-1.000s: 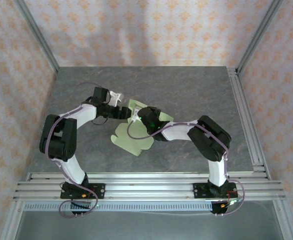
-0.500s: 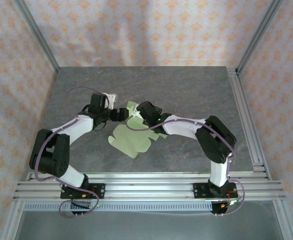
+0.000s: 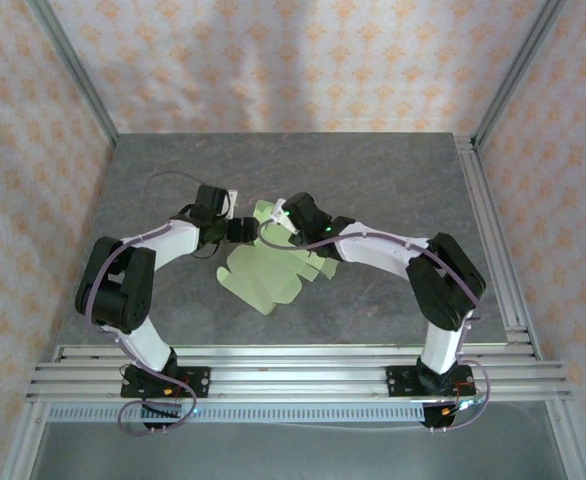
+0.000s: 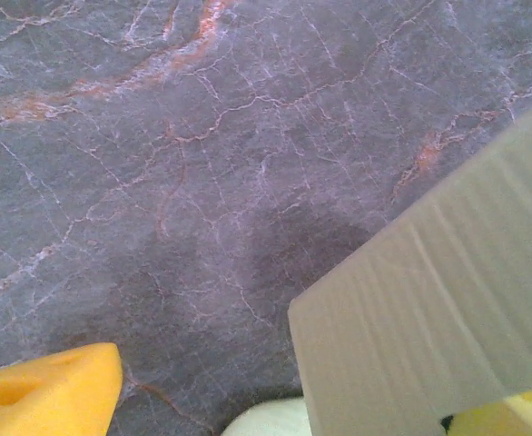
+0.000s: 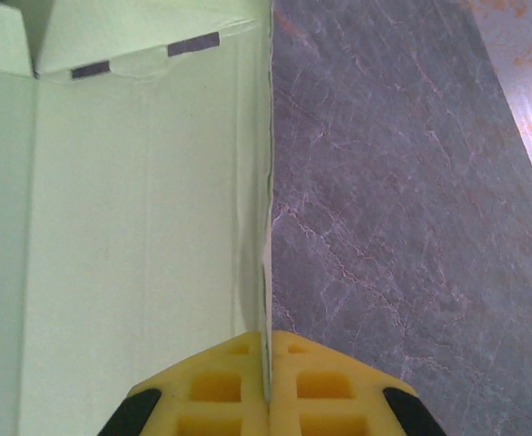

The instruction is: Fold the paper box

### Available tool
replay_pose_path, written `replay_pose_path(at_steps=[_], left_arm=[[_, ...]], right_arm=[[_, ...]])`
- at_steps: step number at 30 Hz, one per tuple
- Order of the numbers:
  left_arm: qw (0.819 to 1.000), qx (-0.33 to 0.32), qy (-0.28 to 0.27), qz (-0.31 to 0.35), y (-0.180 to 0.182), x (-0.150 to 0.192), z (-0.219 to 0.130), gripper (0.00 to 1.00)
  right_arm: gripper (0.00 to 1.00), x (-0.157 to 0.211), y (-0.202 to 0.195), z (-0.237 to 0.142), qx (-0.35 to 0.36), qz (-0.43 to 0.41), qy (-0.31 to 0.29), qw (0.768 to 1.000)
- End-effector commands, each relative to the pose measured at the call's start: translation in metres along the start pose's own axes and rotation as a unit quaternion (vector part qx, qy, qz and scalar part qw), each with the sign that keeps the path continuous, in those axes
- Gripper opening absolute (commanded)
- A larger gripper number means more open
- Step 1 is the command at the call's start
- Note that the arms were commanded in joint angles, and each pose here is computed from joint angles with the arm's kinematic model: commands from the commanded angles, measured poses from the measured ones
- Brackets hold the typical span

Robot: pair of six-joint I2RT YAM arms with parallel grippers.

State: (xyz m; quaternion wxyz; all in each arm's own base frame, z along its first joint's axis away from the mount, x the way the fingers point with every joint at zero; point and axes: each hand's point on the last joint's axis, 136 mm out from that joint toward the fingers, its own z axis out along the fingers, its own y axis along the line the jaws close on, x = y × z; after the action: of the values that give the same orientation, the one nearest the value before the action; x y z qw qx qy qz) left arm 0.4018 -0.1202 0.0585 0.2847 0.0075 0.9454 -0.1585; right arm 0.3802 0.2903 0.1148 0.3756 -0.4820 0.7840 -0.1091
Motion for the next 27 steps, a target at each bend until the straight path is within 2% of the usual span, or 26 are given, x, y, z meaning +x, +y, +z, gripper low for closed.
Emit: replay_pose_path(at_steps=[1, 16, 27], left_arm=[[1.000, -0.017, 0.014, -0.012, 0.005, 0.002, 0.004, 0.84], [0.998, -0.062, -0.005, -0.020, 0.018, -0.010, -0.006, 0.84], [0.995, -0.096, 0.012, -0.014, 0.032, -0.003, 0.000, 0.84]], right_arm=[[0.00, -0.011, -0.008, -0.016, -0.017, 0.038, -0.024, 0.999], [0.00, -0.008, -0.009, -0.016, -0.024, 0.043, -0.016, 0.999], [0.00, -0.025, -0.019, -0.040, -0.057, 0.093, -0.068, 0.992]])
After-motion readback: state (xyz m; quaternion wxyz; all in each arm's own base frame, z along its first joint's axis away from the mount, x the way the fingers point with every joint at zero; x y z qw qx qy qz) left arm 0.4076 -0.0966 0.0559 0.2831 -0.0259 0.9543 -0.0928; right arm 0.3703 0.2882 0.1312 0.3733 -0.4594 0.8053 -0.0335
